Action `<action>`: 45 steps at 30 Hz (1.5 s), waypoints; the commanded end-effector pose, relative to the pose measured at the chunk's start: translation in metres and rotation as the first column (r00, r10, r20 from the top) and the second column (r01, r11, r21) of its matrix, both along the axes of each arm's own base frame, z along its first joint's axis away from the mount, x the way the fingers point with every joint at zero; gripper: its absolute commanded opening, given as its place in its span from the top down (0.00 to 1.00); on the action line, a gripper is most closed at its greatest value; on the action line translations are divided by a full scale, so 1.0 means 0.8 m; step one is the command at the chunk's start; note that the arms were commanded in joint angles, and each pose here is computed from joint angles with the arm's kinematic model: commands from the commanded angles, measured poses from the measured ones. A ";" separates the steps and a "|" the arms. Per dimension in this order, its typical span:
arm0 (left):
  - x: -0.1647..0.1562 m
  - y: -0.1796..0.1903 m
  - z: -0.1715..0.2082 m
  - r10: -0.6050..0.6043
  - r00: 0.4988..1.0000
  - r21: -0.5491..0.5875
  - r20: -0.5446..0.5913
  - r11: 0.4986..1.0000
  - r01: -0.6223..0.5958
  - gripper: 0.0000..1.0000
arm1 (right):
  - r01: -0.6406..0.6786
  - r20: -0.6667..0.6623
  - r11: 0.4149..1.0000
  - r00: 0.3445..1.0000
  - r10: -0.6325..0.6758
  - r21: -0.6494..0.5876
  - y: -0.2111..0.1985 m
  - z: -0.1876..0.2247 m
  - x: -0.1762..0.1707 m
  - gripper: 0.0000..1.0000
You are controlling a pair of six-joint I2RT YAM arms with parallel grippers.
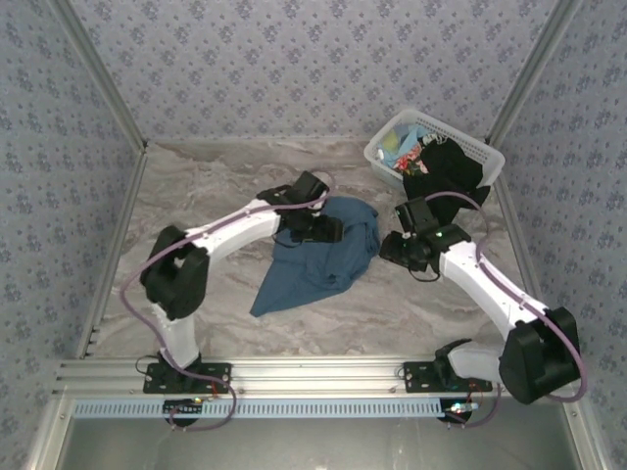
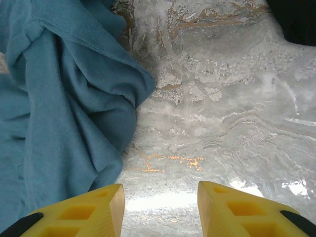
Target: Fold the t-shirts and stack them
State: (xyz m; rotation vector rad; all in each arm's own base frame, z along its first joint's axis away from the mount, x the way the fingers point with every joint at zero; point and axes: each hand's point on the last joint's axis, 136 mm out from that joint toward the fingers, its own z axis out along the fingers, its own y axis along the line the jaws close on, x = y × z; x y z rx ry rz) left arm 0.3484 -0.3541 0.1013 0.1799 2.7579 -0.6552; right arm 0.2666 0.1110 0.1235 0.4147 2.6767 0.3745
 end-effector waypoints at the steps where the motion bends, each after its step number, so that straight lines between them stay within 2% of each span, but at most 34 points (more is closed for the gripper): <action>1: 0.034 -0.024 0.010 0.111 0.994 -0.097 -0.005 0.989 -0.111 0.21 | 0.012 -0.031 1.000 0.999 -0.011 0.018 -0.005 -0.002 -0.018 0.55; 4: 0.044 -0.042 -0.001 0.120 0.992 -0.134 -0.027 0.983 -0.123 0.23 | 0.018 -0.024 1.000 1.000 -0.018 0.024 -0.010 0.000 -0.023 0.55; 8: 0.053 -0.055 -0.023 0.113 0.992 -0.121 -0.049 0.986 -0.118 0.36 | 0.030 -0.016 0.999 0.999 -0.029 0.037 -0.016 0.004 -0.025 0.55; 9: 0.056 -0.057 -0.026 0.110 0.993 -0.116 -0.045 0.987 -0.115 0.43 | 0.028 -0.012 0.999 1.000 -0.027 0.040 -0.016 0.006 -0.026 0.55; 11: 0.064 -0.059 -0.026 0.108 0.994 -0.108 -0.023 0.988 -0.110 0.65 | 0.028 -0.003 0.999 1.000 -0.028 0.042 -0.018 0.010 -0.026 0.56; 13: 0.074 -0.056 -0.017 0.114 0.993 -0.089 0.017 0.990 -0.112 0.92 | 0.024 0.001 0.999 1.000 -0.024 0.043 -0.019 0.012 -0.026 0.56; 14: 0.077 -0.053 -0.010 0.119 0.992 -0.077 0.037 0.990 -0.116 1.00 | 0.023 0.001 0.999 1.000 -0.024 0.042 -0.020 0.012 -0.026 0.56; 21: 0.087 -0.017 0.104 0.148 0.957 -0.058 0.250 0.989 -0.138 1.00 | 0.013 0.040 0.998 0.999 -0.016 0.066 -0.014 0.026 -0.011 0.59; 27: 0.090 0.035 0.183 0.183 0.920 -0.055 0.345 0.983 -0.175 1.00 | -0.051 0.061 0.995 0.997 0.046 0.084 0.012 0.030 0.005 0.62; 33: 0.101 0.089 0.264 0.254 0.866 -0.121 0.430 0.967 -0.223 1.00 | -0.158 0.058 0.972 0.987 0.150 0.176 0.090 0.020 0.011 0.52; 37: 0.093 0.112 0.283 0.242 0.866 -0.106 0.438 0.970 -0.217 1.00 | -0.218 0.067 0.949 0.976 0.208 0.229 0.147 0.006 0.023 0.44; 45: 0.083 0.141 0.336 0.267 0.841 -0.153 0.471 0.963 -0.221 1.00 | -0.247 0.050 0.918 0.968 0.244 0.311 0.225 -0.022 0.046 0.41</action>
